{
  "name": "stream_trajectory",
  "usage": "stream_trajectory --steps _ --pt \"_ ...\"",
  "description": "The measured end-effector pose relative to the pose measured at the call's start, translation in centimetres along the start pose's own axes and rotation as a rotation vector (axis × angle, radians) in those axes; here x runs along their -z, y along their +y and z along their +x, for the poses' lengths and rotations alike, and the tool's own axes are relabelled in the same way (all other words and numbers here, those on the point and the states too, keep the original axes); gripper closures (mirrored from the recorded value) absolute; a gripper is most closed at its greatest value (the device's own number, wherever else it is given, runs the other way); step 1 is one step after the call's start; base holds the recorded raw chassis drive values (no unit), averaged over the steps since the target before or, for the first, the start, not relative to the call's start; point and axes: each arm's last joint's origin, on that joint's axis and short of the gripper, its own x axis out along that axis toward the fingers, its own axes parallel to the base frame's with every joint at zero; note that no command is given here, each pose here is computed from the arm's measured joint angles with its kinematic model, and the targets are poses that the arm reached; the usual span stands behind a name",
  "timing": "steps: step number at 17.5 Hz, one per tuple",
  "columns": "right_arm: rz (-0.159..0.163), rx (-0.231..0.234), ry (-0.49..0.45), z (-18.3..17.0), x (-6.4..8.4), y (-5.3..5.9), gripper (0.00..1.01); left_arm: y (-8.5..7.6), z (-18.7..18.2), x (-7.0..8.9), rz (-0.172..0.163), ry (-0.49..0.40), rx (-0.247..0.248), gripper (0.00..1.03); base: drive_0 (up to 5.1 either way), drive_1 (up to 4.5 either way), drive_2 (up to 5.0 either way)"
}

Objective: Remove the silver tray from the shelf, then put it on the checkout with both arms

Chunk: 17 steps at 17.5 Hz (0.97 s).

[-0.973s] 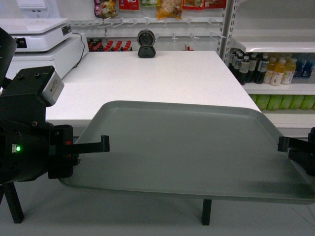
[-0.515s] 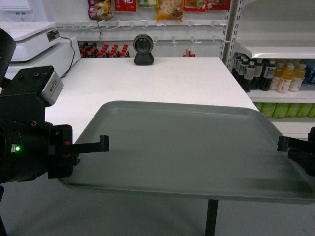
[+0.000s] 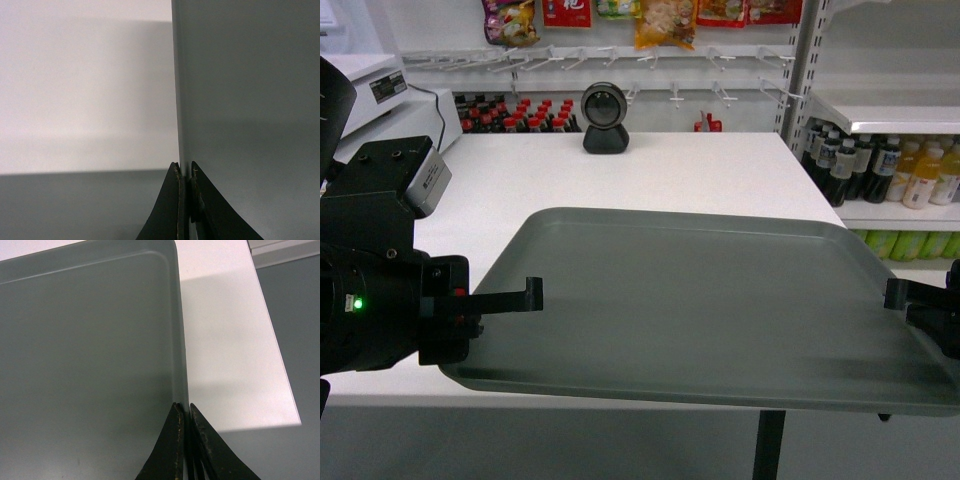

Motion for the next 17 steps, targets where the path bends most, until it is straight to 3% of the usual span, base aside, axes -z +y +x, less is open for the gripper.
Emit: stream_trajectory --steps 6,17 --pt "0.0 -0.001 -0.004 0.0 -0.04 0.02 0.98 0.01 -0.01 -0.03 -0.001 -0.003 0.0 1.0 -0.1 3.83 -4.1" --pt "0.0 0.0 -0.003 0.01 -0.08 0.02 0.98 0.0 0.07 0.0 0.0 0.001 -0.001 1.0 0.0 0.0 0.0"
